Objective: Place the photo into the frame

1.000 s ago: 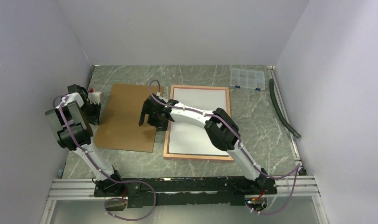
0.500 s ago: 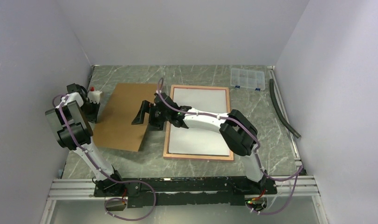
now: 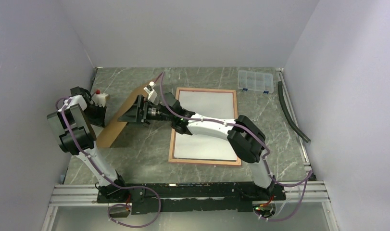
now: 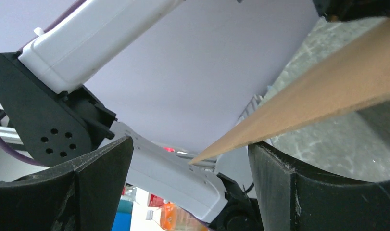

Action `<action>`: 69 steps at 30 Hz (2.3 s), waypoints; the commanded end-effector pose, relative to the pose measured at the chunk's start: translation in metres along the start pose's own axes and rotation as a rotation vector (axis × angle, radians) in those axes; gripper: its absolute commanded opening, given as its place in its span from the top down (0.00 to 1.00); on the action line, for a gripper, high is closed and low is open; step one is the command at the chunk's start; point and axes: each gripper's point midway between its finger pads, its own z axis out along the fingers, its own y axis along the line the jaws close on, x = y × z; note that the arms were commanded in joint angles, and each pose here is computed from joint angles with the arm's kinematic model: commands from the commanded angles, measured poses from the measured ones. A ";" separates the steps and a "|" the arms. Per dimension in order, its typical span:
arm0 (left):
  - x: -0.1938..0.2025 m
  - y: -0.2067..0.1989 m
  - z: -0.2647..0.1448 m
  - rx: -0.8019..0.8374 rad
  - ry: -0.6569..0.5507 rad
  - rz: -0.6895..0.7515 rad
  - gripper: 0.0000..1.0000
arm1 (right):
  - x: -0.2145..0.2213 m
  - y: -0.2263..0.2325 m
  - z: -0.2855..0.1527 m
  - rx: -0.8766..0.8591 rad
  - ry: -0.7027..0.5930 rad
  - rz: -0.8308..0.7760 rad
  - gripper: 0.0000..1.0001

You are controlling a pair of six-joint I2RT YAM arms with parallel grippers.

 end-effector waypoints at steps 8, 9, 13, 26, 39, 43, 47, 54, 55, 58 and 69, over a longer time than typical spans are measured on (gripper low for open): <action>0.034 -0.086 -0.007 0.315 0.105 -0.074 0.75 | -0.013 0.034 0.011 -0.146 -0.004 -0.060 0.08; 0.035 -0.086 -0.007 0.313 0.105 -0.074 0.75 | -0.015 0.033 0.008 -0.130 -0.014 -0.061 0.09; 0.035 -0.084 -0.007 0.300 0.101 -0.072 0.75 | -0.020 0.025 -0.007 -0.023 -0.067 -0.059 0.14; 0.023 -0.080 -0.017 0.281 0.066 -0.057 0.60 | -0.015 -0.031 -0.044 0.347 -0.109 -0.010 0.49; -0.027 -0.087 -0.077 0.320 -0.108 -0.008 0.26 | -0.013 -0.054 -0.054 0.478 -0.122 0.069 0.86; -0.056 -0.106 -0.126 0.372 -0.250 0.082 0.20 | -0.023 -0.049 -0.059 0.480 -0.161 0.094 0.97; -0.067 -0.147 -0.176 0.415 -0.393 0.273 0.19 | -0.044 -0.033 -0.059 0.457 -0.197 0.102 0.98; -0.038 -0.220 -0.248 0.415 -0.737 0.717 0.07 | -0.089 -0.025 -0.076 0.403 -0.302 0.272 0.98; -0.033 -0.226 -0.253 0.404 -0.772 0.776 0.06 | -0.097 -0.025 -0.079 0.398 -0.323 0.299 0.98; -0.022 -0.241 -0.263 0.387 -0.815 0.851 0.05 | -0.116 -0.019 -0.080 0.396 -0.361 0.360 0.99; -0.027 -0.236 -0.258 0.129 -0.921 1.054 0.07 | -0.118 0.021 -0.065 0.279 -0.319 0.458 0.99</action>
